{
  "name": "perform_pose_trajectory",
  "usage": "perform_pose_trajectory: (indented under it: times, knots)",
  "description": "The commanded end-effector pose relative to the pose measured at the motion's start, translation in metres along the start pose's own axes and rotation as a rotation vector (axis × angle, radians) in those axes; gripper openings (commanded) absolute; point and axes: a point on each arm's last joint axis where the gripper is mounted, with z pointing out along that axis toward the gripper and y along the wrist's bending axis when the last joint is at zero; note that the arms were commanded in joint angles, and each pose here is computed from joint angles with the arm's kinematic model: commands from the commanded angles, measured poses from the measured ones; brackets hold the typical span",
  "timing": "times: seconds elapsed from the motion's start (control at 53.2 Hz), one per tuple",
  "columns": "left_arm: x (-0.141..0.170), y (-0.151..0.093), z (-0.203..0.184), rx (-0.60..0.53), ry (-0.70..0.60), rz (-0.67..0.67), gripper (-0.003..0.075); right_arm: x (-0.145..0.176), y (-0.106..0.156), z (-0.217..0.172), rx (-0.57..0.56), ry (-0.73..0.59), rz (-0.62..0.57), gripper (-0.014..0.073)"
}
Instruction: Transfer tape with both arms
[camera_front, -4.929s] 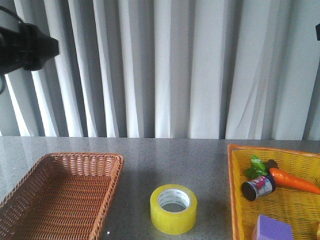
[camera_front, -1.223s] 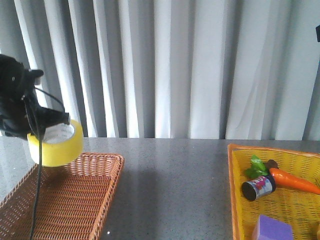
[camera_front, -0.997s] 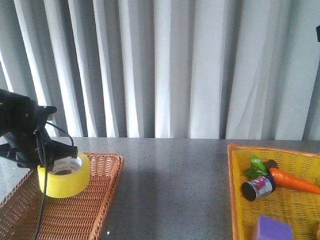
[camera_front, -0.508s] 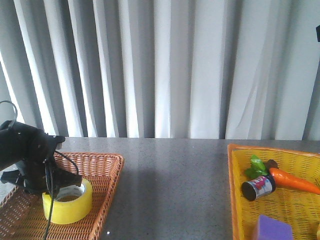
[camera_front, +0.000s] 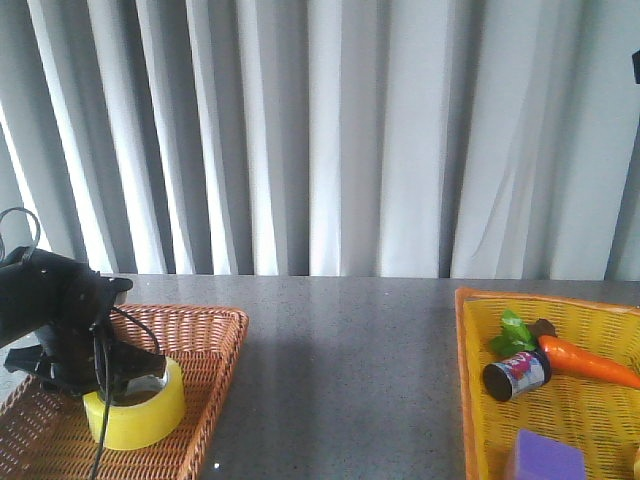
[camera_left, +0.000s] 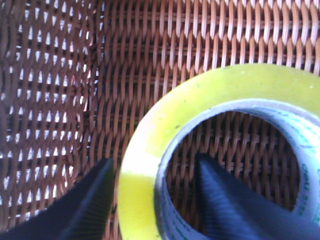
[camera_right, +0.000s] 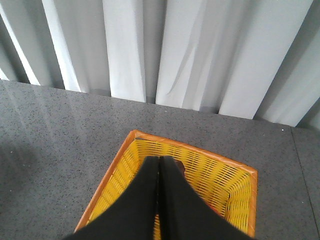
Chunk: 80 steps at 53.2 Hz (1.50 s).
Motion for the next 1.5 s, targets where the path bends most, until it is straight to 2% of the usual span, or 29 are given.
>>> perform_pose_trajectory:
  times: [0.0,0.094,0.169,0.357,0.564,0.771,0.922,1.166,1.298,1.486]
  knots:
    - [-0.011,0.004,-0.029,0.017,-0.102,-0.014,0.0527,-0.011,-0.001,-0.024,0.018,-0.122,-0.013,-0.0008]
    - [-0.01,0.003,-0.026,0.012,-0.084,-0.015,0.0629,-0.011,-0.001,-0.024,0.018,-0.122,-0.013,-0.0008]
    - [-0.01,0.003,-0.026,0.013,-0.085,-0.016,0.0667,-0.011,-0.001,-0.024,0.018,-0.122,-0.013,-0.0008]
    - [-0.015,0.002,-0.038,0.041,-0.103,-0.04,0.0645,-0.011,-0.001,-0.024,0.018,-0.122,-0.013,-0.0008]
    - [-0.032,0.008,-0.091,0.062,-0.192,-0.065,0.0542,-0.011,-0.001,-0.024,0.018,-0.122,-0.013,-0.0008]
    - [-0.039,0.022,-0.178,0.09,-0.366,-0.081,0.045,-0.011,-0.001,-0.024,0.018,-0.123,-0.013,-0.0008]
    - [-0.025,0.034,-0.245,0.15,-0.532,-0.097,0.04,-0.011,-0.001,-0.024,0.018,-0.123,-0.013,-0.0008]
    - [0.015,0.05,-0.325,0.191,-0.708,0.002,0.0309,-0.011,-0.001,-0.024,0.018,-0.123,-0.013,-0.0008]
    - [0.032,0.057,-0.352,0.199,-0.777,0.016,0.0189,-0.011,-0.001,-0.024,0.018,-0.123,-0.013,-0.0008]
    - [0.043,0.061,-0.366,0.202,-0.807,0.012,-0.001,-0.011,-0.001,-0.024,0.018,-0.123,-0.013,-0.0008]
